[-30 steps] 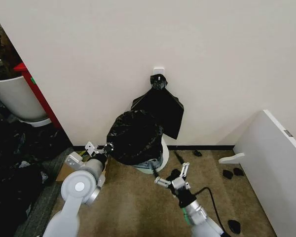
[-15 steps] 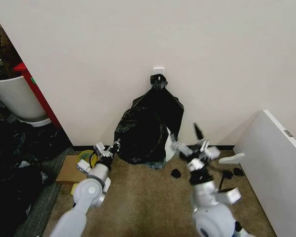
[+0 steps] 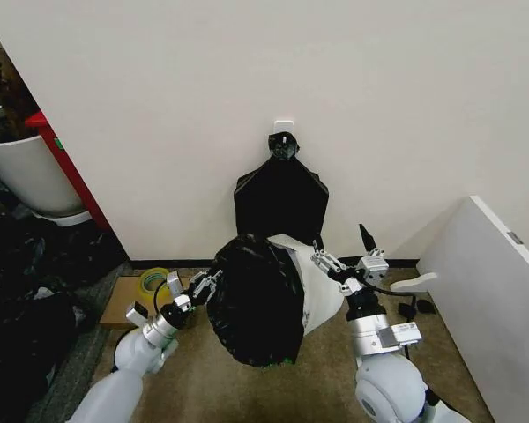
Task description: Place the garbage bag over the trash bin.
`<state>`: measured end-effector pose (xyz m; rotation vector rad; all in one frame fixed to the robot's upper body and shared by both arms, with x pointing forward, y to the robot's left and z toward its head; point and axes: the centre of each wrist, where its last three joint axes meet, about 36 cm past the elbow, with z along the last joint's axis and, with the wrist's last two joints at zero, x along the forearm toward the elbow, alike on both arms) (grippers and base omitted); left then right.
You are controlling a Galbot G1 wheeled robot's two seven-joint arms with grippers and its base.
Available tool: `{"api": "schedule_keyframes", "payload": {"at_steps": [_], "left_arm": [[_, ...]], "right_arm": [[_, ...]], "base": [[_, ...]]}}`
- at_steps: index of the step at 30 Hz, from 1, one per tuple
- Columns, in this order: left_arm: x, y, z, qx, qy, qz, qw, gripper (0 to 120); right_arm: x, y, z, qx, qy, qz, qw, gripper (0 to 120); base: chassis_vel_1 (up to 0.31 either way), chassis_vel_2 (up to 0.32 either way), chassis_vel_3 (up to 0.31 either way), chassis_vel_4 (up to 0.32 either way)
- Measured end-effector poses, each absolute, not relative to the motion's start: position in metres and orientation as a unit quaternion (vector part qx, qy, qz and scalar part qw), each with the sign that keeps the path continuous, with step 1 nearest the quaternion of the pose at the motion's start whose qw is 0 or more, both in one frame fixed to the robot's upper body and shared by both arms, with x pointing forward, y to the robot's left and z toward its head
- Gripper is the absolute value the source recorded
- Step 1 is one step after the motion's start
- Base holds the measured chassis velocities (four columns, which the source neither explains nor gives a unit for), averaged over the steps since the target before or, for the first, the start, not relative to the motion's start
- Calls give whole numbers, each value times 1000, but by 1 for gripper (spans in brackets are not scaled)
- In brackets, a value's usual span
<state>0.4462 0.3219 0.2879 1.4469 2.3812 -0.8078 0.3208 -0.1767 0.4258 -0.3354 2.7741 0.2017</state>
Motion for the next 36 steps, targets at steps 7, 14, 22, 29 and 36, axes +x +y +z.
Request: {"api": "schedule_keyframes", "payload": {"at_steps": [7,14,22,29,36], "left_arm": [[456,333,299,493,829,-236,119,4],[427,291,314,360,906,-213,56,4],[392,231,381,212,953,-194,-97,4],[369,201,415,173,928,-178,-277,4],[362,182,390,164,925,-189,-284,4]], "right_arm": [[325,-184,415,-174,964,56,195,100],[329,-182,407,-101,972,-26,210,100],[321,-174,407,-98,968,-60,225,100],[322,-175,406,-89,971,-60,215,100],[323,-172,402,-88,972,-57,210,100]], "base": [[0,0,0,0],[0,0,0,0],[0,0,0,0],[0,0,0,0],[0,0,0,0]]}}
